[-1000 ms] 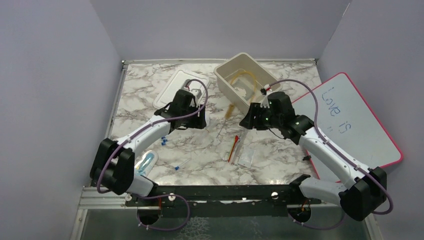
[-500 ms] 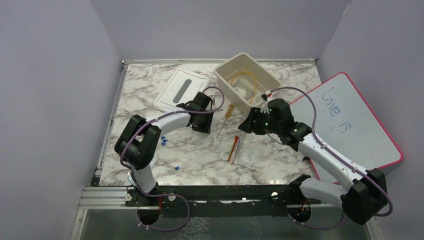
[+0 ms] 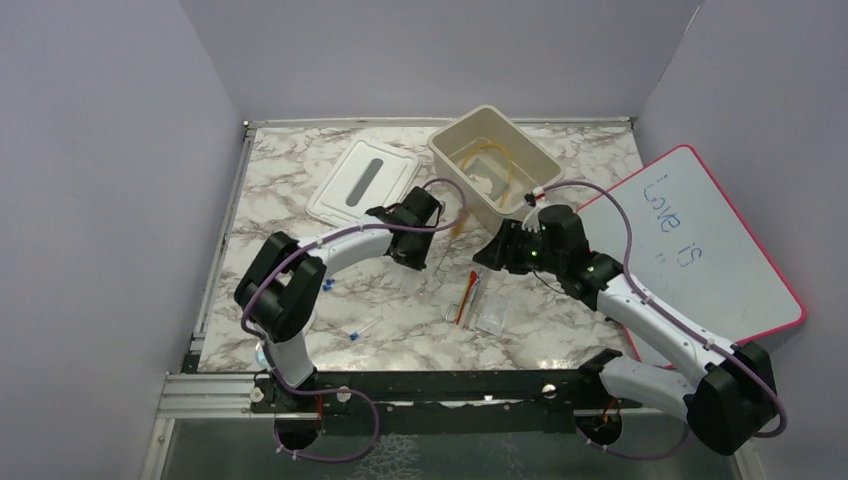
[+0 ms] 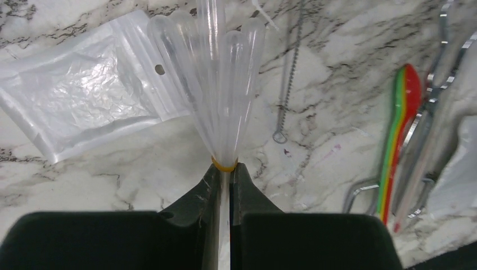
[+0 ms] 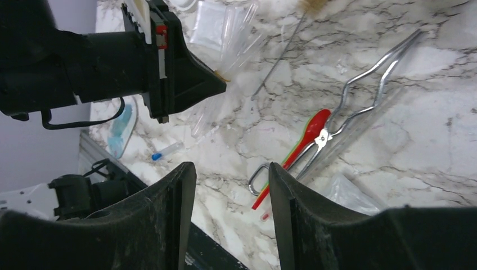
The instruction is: Organize the chemistry lab equipment
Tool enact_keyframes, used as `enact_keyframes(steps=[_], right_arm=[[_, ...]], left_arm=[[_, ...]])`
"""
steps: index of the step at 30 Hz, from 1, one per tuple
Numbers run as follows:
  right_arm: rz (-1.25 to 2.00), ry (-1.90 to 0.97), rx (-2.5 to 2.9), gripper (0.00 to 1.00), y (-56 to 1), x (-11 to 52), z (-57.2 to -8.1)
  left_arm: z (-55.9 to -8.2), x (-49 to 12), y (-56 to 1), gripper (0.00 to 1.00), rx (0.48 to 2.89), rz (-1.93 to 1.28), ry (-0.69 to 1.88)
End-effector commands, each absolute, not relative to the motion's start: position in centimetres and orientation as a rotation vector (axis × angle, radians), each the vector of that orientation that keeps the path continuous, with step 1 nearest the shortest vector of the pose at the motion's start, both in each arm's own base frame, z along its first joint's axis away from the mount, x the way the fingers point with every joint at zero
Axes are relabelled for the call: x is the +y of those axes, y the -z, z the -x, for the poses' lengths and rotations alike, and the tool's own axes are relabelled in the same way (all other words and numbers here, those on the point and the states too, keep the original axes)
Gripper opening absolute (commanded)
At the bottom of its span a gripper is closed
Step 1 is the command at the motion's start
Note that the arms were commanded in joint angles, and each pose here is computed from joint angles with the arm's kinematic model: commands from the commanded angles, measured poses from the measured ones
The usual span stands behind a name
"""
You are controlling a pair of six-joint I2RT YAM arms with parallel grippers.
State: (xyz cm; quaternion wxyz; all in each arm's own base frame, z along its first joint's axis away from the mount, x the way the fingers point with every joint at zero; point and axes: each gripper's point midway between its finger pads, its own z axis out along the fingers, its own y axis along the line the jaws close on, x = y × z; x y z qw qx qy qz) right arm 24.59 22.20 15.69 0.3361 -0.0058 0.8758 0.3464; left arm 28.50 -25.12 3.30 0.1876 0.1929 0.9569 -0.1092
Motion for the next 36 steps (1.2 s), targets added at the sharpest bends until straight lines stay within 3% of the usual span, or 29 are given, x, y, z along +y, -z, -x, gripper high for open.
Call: enact_keyframes(steps=[1, 11, 19, 23, 32, 35, 36], right_arm=[[0.065, -1.117, 2.166, 0.55, -18.4, 24.5, -23.9], [0.152, -1.479, 1.895, 0.70, -24.5, 28.5, -24.1], [0.254, -1.512, 1.821, 0.73, -27.3, 30.3, -25.7], [0.250, -1.504, 1.804, 0.65, -27.6, 30.4, -26.3], [0.329, -1.488, 1.734, 0.23, -28.5, 30.9, -26.8], [0.377, -1.443, 1.709, 0.18, -29.2, 30.9, -27.1], [0.394, -1.422, 1.714, 0.18, -29.3, 30.9, -27.3]], left_arm=[[-28.7, -27.5, -10.9, 0.06, 2.519, -0.505, 0.531], [-28.2, -31.8, -25.4, 0.08, 2.142, -0.263, 1.054], [-28.2, -32.2, -30.6, 0.09, 2.003, -0.105, 1.244], [-28.2, -31.6, -30.7, 0.09, 2.002, -0.070, 1.274], [-28.5, -30.1, -30.5, 0.15, 1.990, -0.050, 1.315], [-28.7, -29.6, -30.8, 0.32, 1.981, -0.079, 1.293], [-28.9, -29.3, -31.1, 0.49, 1.979, -0.087, 1.279]])
